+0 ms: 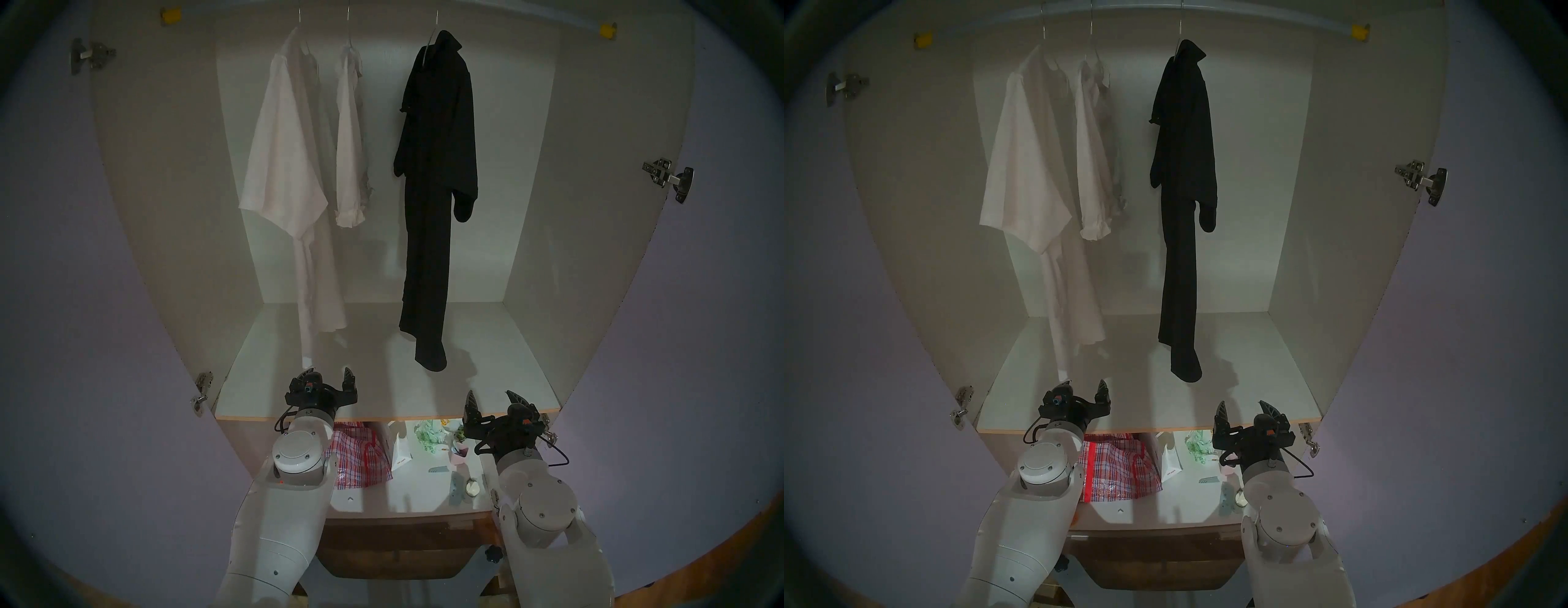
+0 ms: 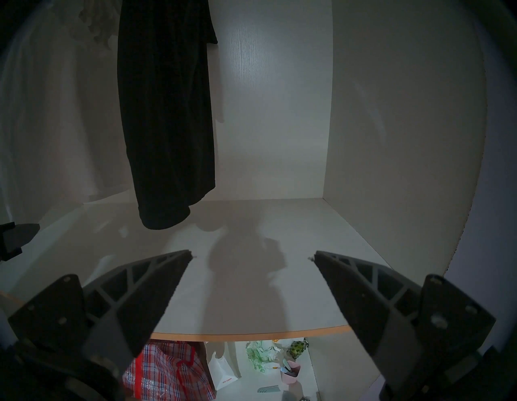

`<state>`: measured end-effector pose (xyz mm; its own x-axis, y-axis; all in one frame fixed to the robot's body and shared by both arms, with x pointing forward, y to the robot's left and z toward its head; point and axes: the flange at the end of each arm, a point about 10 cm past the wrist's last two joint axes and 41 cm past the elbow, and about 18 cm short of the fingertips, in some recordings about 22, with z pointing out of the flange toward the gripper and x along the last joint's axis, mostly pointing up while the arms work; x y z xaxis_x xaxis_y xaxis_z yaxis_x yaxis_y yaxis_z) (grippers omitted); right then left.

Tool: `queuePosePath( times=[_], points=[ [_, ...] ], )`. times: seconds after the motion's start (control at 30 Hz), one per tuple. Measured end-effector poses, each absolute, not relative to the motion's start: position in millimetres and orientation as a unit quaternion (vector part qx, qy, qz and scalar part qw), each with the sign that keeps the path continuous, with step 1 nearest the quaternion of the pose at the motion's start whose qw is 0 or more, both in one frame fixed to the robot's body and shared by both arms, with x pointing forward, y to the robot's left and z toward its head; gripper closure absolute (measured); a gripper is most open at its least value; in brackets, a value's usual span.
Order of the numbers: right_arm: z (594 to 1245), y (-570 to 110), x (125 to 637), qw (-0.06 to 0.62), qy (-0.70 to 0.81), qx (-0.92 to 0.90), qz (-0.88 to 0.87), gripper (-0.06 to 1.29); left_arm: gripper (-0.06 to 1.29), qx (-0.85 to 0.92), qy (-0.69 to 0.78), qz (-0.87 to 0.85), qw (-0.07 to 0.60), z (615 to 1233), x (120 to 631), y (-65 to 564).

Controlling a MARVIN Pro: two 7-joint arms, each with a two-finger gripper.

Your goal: Move and arrange clothes and pants in the wardrobe

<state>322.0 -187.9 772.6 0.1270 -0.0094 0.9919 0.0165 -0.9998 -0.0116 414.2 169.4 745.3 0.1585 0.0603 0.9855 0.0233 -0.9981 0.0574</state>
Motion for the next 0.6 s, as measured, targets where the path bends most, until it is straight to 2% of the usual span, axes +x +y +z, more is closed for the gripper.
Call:
queuePosePath(
  times=[0.23,0.43,0.57,0.6],
  points=[
    [773,-188,322,0.01,-0.002,-0.751,-0.661,0.03,0.02,0.775,0.028,0.631,0.011,722,412,190],
    [773,-188,322,0.01,-0.002,-0.751,-0.661,0.03,0.02,0.74,0.011,0.673,0.001,726,412,193],
    [772,-188,322,0.009,-0.002,-0.751,-0.66,0.03,0.02,0.692,-0.014,0.72,-0.045,735,410,186],
    [772,-188,322,0.009,-0.002,-0.751,-0.66,0.03,0.02,0.666,-0.031,0.74,-0.091,737,409,181]
  ],
)
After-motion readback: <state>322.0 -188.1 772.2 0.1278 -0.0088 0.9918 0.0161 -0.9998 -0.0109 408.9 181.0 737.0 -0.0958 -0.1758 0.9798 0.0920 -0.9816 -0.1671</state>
